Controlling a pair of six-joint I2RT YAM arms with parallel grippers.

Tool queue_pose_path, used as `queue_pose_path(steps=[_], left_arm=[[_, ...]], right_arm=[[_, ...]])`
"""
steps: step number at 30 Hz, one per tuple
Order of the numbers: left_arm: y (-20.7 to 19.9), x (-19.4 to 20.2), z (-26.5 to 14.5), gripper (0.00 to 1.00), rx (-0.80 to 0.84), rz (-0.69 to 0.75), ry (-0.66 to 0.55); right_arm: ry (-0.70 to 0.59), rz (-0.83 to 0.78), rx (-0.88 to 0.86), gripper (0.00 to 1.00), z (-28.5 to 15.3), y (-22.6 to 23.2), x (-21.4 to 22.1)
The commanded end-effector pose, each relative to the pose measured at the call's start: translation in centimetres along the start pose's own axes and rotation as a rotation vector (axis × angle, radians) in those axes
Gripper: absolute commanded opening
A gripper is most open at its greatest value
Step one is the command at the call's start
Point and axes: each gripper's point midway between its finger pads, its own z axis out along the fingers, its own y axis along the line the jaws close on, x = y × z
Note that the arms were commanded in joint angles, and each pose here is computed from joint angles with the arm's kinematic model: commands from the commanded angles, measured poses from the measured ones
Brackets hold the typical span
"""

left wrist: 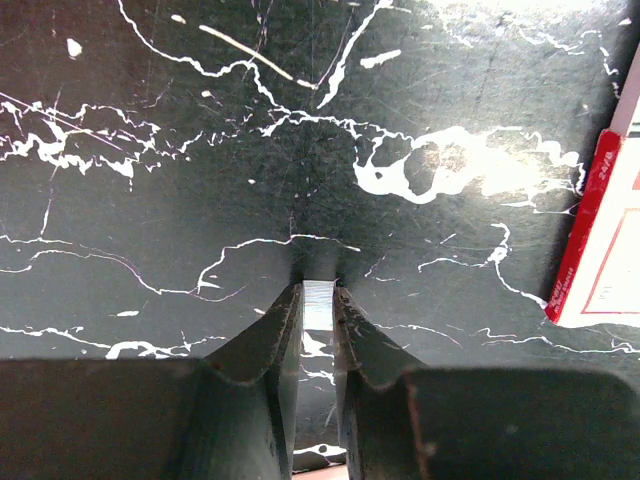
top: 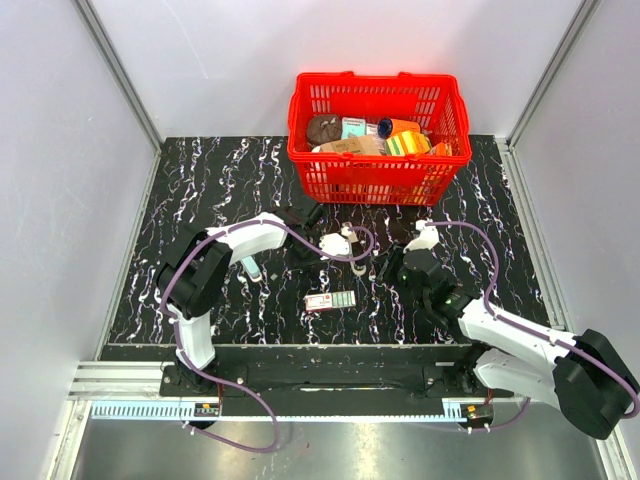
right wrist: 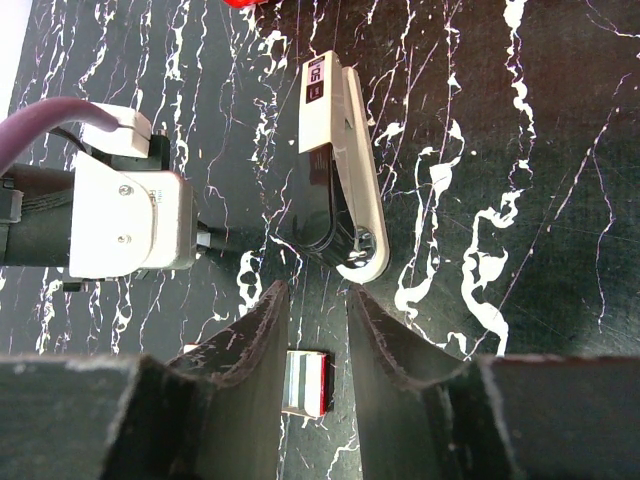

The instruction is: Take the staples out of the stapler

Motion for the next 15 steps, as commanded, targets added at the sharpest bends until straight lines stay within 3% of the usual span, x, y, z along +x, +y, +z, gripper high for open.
queue_pose_path(steps=[1, 10, 15], left_arm=[[-0.3, 0.9, 0.5, 0.17, -0.006, -0.009, 0.029], [-0.3, -1.6, -0.1, 0.0, 0.007, -0.043, -0.028], [0.0, -4.0, -1.9, 0.0, 0.002, -0.098, -0.1]], right_arm=[[-0.048, 0.011, -0.026, 0.35, -0.1, 0.5, -1.2], [-0.057, 0.019, -0.029, 0.35, -0.4, 0.5, -1.4], [-0.067, 0.022, -0.03, 0.34, -0.5, 0.5, -1.6]])
